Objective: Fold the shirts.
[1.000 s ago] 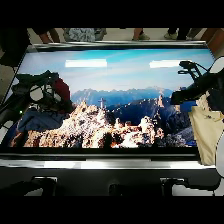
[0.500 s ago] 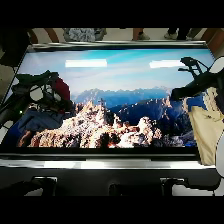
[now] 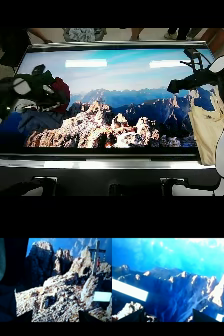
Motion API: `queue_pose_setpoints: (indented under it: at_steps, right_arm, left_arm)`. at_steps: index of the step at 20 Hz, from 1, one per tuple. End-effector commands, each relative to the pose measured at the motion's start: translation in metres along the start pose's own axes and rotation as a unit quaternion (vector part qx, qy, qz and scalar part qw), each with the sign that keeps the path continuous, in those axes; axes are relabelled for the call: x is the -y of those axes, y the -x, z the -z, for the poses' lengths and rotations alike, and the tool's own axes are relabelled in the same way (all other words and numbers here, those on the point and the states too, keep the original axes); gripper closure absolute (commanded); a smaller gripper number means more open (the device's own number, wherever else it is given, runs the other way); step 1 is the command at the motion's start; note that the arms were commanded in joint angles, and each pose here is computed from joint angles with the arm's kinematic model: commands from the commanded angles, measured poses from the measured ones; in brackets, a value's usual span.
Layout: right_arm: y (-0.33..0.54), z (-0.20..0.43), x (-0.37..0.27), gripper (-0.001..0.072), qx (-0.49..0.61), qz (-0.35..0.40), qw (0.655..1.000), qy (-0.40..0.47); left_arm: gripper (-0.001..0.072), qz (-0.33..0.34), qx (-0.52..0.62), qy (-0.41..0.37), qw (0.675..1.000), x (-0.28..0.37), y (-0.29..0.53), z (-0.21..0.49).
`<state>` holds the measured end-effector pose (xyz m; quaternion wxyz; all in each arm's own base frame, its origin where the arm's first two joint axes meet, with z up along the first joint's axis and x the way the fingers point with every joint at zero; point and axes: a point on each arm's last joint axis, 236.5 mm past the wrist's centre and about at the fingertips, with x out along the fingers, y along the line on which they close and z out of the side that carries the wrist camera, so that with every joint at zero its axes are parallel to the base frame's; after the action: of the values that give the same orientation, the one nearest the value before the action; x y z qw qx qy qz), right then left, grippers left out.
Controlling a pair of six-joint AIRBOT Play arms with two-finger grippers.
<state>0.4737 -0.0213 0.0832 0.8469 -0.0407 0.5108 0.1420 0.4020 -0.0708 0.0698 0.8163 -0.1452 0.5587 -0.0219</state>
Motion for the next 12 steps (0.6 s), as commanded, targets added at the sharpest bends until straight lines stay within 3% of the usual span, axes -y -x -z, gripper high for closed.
queue_pose_setpoints:
  at_steps: [1, 6, 12]
  right_arm:
    - [0.000, 0.010, -0.011, -0.0001, -0.020, -0.023, 1.000, 0.007]
    - [0.001, 0.025, -0.019, 0.0004, -0.054, -0.041, 0.998, 0.007]
    - [0.003, 0.032, -0.025, 0.0006, -0.069, -0.054, 0.996, 0.006]
  left_arm:
    - [-0.0013, 0.013, -0.011, 0.093, 0.996, -0.048, 0.026, 0.000]
    - [-0.0013, -0.028, -0.033, 0.224, 0.974, -0.142, 0.021, 0.032]
    - [-0.0013, -0.033, -0.038, 0.281, 0.958, -0.174, -0.029, 0.060]
